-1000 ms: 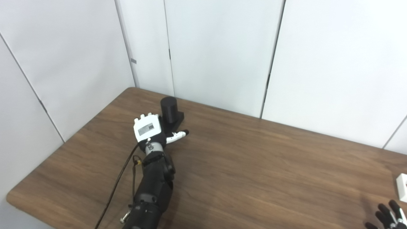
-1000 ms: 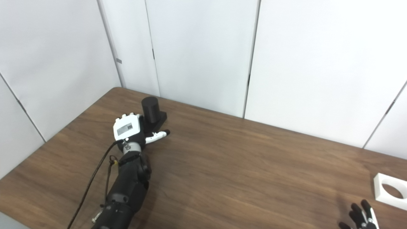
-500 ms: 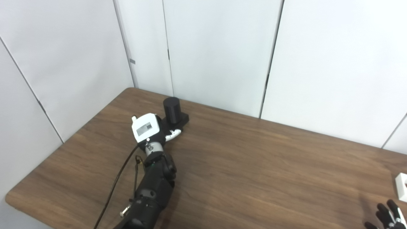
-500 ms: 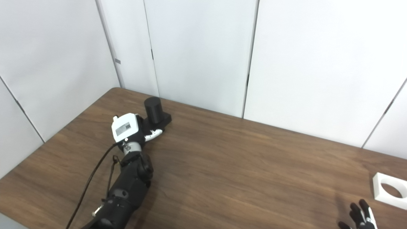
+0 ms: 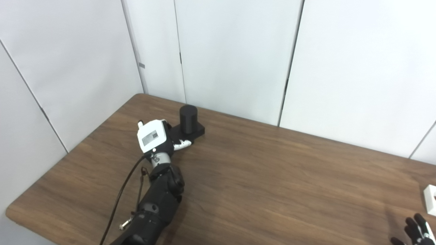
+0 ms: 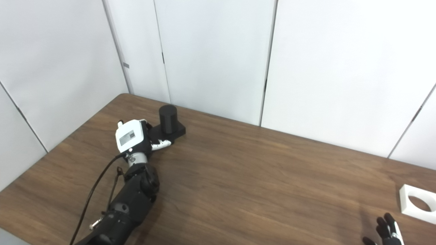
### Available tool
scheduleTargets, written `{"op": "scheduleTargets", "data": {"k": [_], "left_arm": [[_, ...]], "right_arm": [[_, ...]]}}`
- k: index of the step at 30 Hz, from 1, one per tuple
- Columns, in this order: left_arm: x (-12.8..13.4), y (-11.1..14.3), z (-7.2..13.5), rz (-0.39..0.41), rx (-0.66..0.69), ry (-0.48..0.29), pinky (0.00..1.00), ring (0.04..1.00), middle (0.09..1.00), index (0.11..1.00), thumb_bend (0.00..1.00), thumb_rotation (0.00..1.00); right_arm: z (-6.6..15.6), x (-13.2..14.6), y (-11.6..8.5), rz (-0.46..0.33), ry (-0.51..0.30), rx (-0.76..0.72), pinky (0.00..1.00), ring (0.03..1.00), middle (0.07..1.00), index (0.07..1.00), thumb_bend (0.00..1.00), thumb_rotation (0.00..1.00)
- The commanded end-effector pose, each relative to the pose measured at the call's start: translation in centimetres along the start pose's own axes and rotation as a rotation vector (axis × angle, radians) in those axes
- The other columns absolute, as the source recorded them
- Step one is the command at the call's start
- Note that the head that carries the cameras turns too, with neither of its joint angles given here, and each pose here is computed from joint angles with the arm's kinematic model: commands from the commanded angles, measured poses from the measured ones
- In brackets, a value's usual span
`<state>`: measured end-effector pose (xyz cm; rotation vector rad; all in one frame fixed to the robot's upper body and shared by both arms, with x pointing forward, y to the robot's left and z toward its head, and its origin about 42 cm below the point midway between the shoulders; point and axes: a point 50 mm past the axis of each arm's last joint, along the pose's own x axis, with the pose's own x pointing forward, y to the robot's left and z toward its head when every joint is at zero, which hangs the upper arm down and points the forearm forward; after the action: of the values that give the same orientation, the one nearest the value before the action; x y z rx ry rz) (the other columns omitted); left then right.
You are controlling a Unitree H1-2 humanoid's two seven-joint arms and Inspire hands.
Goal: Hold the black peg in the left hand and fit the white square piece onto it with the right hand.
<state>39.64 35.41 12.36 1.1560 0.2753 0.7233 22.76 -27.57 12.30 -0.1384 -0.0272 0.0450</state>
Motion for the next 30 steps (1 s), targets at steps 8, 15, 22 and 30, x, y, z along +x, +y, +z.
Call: {"op": "scheduleTargets", "data": {"k": [8,15,22,30], "left_arm": [[-3.3,4.6,1.9,-0.061,-0.235,-0.234,1.0,0.844,0.755,0.482,0.51,0.05],[-9.8,6.0,3.7,-0.204,-0.409,-0.406,0.96,0.842,0.779,0.486,0.51,0.05],[-15.2,5.0,4.6,-0.303,-0.456,-0.56,0.82,0.824,0.788,0.487,0.5,0.06],[-21.4,3.6,4.5,-0.466,-0.379,-0.748,0.97,0.871,0.801,0.489,0.5,0.05]], "right_arm": [[1.4,0.4,0.6,0.016,-0.043,-0.027,0.9,0.983,0.981,1.0,0.44,1.0],[1.9,0.0,1.3,0.005,-0.042,-0.017,0.93,0.985,0.978,1.0,0.36,1.0],[2.3,-0.4,1.8,0.004,-0.042,-0.036,0.97,0.983,0.971,1.0,0.35,1.0],[2.3,-0.5,2.4,-0.005,-0.018,-0.035,1.0,0.991,0.95,0.989,0.43,1.0]]}}
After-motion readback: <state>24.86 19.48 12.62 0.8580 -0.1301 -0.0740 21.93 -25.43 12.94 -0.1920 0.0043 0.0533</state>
